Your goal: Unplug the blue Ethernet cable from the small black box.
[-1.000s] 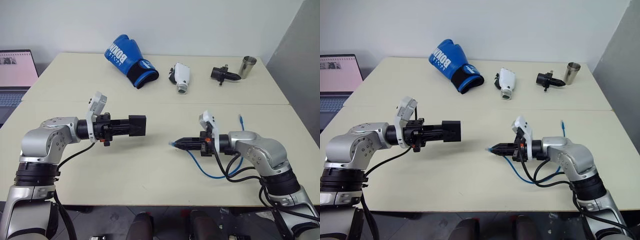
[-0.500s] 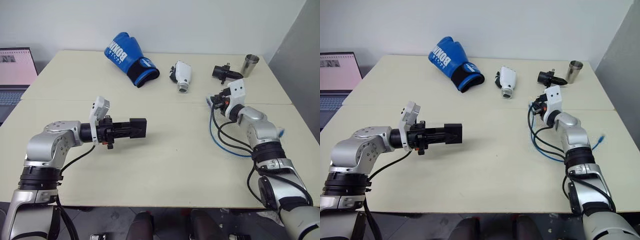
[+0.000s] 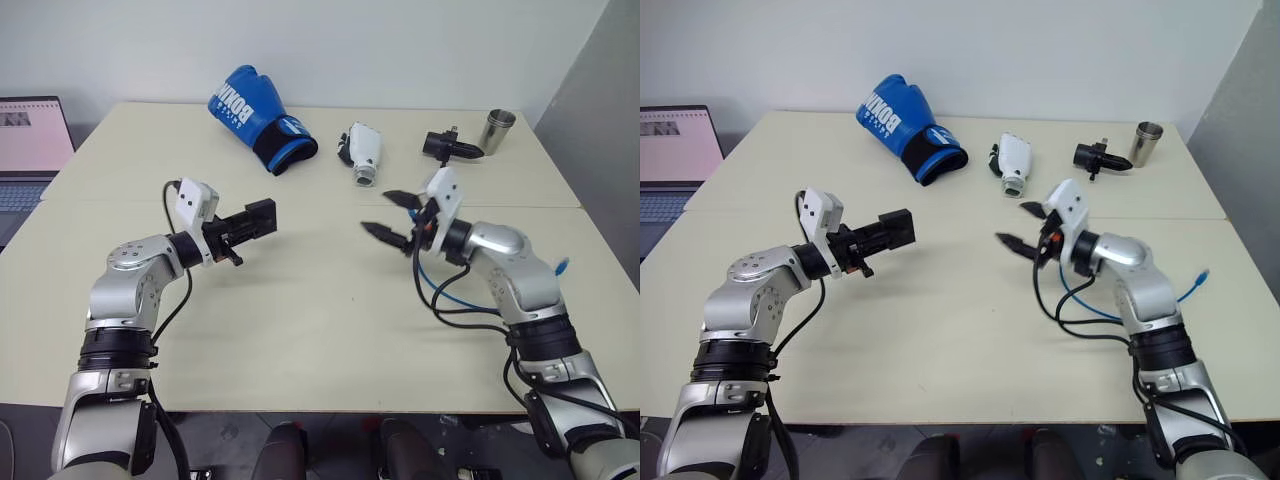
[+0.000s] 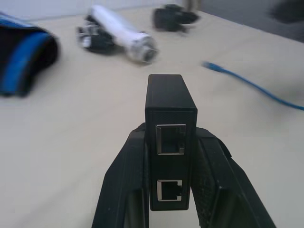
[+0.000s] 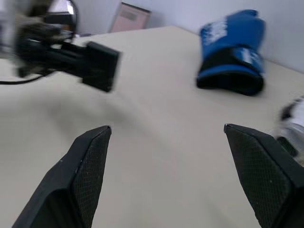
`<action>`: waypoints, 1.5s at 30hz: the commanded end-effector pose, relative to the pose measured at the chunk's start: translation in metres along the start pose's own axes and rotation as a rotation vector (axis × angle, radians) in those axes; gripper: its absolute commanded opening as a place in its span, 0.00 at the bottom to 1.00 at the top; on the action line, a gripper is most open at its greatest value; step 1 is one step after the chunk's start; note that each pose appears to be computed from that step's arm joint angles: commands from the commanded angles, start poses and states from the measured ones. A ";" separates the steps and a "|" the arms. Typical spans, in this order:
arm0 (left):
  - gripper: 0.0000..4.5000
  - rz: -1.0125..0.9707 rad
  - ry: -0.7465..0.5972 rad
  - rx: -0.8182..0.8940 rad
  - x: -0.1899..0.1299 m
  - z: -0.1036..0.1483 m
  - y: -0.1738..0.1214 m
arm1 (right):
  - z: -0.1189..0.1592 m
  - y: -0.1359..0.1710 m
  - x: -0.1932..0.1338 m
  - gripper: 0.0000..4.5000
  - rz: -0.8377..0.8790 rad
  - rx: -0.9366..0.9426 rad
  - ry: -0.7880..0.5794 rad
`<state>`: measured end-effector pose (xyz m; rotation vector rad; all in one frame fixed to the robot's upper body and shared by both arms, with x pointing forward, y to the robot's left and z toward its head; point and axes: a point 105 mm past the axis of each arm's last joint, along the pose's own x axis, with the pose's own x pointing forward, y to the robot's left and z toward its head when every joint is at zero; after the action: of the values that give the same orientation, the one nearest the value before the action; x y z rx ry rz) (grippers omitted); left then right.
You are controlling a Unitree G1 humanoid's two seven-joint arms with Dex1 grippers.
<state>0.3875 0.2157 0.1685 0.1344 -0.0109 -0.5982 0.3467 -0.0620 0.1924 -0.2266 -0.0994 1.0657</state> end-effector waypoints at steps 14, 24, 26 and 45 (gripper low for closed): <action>0.17 0.406 0.017 -0.051 -0.028 -0.059 0.041 | 0.002 0.049 0.013 0.88 0.178 -0.057 0.031; 0.46 0.428 0.095 -0.117 -0.033 -0.081 0.037 | -0.005 0.044 0.012 0.88 0.169 -0.073 0.078; 0.54 0.426 0.100 -0.126 -0.033 -0.082 0.036 | -0.005 0.044 0.012 0.88 0.170 -0.075 0.081; 1.00 0.339 0.082 -0.023 -0.050 -0.049 0.015 | -0.001 0.044 0.005 0.88 0.164 -0.078 0.083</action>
<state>0.3628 0.2687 0.0987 0.0855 0.1114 -0.2067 0.3163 -0.0349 0.1656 -0.3436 0.0052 1.2154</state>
